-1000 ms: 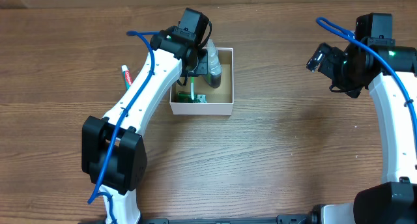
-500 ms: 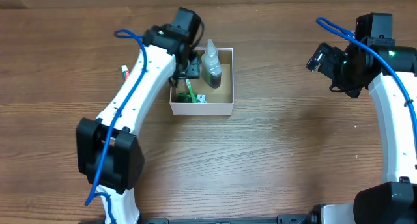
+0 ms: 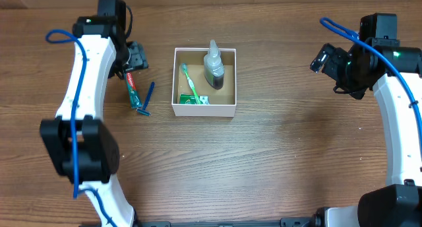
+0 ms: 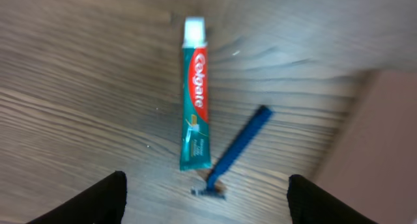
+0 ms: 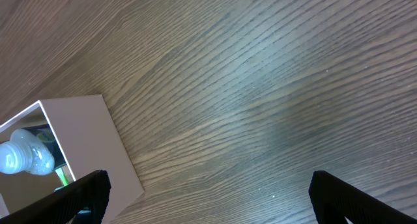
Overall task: Pack container
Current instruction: 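Grasp the Colgate toothpaste tube with the left gripper, then lower the toothpaste tube into the box and release it, then move the left gripper to the blue razor and grasp it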
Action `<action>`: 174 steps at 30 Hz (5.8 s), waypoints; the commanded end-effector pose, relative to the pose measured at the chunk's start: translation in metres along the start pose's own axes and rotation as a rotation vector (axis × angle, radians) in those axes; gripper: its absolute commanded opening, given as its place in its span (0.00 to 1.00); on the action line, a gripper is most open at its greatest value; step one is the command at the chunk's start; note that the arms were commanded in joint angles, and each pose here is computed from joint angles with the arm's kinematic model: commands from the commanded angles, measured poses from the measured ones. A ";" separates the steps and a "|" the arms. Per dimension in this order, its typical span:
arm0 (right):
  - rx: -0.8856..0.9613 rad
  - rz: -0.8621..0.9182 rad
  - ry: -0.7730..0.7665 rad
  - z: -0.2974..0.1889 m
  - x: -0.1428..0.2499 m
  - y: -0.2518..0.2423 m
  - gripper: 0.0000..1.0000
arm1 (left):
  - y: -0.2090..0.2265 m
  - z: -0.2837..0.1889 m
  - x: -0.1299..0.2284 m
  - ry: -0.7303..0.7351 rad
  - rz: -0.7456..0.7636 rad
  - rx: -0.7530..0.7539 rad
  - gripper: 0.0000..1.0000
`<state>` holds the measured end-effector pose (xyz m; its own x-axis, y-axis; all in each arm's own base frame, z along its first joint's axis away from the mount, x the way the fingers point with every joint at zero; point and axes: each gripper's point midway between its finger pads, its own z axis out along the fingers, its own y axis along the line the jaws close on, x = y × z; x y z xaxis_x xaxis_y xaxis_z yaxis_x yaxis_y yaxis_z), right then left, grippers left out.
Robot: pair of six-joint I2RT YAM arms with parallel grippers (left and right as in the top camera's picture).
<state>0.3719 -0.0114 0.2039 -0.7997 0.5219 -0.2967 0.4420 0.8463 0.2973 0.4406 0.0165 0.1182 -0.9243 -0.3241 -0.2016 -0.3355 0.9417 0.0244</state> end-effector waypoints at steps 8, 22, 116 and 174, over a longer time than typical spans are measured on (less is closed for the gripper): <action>-0.011 0.003 -0.025 -0.007 -0.005 0.003 1.00 | 0.015 0.105 0.028 0.241 0.018 -0.064 0.65; -0.011 0.003 -0.025 -0.007 -0.005 0.003 1.00 | 0.030 0.106 0.033 0.277 0.003 -0.077 0.19; -0.011 0.003 -0.025 -0.007 -0.005 0.003 1.00 | -0.069 0.086 0.060 0.260 0.391 0.131 0.04; -0.011 0.003 -0.025 -0.007 -0.005 0.003 1.00 | -0.015 0.084 0.082 0.206 0.422 0.000 0.59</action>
<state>0.3719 -0.0114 0.2039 -0.7994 0.5225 -0.2965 0.4426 0.8459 0.2975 0.3795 -0.0172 0.0289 -0.9981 0.0518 0.0321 0.0536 0.9970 0.0560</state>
